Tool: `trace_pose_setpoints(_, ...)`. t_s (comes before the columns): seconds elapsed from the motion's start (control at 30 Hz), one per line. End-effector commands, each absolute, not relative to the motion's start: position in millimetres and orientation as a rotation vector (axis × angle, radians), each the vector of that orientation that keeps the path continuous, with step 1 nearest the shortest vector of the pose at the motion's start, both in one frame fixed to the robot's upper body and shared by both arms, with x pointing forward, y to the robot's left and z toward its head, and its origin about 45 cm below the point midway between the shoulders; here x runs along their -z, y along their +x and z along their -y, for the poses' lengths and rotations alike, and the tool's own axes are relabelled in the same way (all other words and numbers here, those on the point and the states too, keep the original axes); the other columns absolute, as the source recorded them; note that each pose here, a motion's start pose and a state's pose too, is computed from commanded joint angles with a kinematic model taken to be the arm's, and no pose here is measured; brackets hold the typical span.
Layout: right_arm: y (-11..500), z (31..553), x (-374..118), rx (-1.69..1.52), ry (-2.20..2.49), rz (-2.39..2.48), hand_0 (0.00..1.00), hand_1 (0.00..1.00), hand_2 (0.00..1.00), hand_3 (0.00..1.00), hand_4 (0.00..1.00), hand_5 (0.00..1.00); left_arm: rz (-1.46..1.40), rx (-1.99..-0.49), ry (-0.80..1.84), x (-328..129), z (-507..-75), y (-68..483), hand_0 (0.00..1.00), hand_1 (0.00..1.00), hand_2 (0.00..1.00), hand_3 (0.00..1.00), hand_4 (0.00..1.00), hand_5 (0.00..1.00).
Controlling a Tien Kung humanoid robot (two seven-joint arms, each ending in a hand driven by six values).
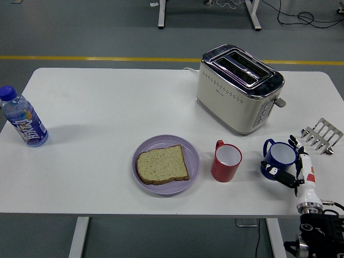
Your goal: Pick up the cup,pour liquid into bread,place the cup on the desk
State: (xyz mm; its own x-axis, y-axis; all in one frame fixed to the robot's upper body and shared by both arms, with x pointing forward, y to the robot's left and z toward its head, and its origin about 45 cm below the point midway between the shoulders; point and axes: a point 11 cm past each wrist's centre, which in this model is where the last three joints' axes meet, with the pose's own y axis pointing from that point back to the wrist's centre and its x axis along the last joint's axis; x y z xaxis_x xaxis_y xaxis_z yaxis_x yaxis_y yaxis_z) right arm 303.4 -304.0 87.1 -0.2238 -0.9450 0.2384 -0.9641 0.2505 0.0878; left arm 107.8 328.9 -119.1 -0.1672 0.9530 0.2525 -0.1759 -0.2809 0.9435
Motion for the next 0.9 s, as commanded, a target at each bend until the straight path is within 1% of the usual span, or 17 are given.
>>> trace_pose_setpoints(0.87,305.6,303.5,-82.0,-0.094,1.778,2.288,0.937,0.82,0.905,0.897,0.996,0.05,-1.024,-1.597,1.183,119.9,-326.6,106.0,0.682,0.69,0.695,0.549,0.252,0.998)
trace_pose_setpoints(0.9,305.5,303.5,-81.6,-0.093,1.778,2.288,0.935,0.814,0.892,0.887,0.995,0.05,-1.024,-1.597,1.184,119.9,-326.5,105.7,0.682,0.69,0.695,0.549,0.253,0.998)
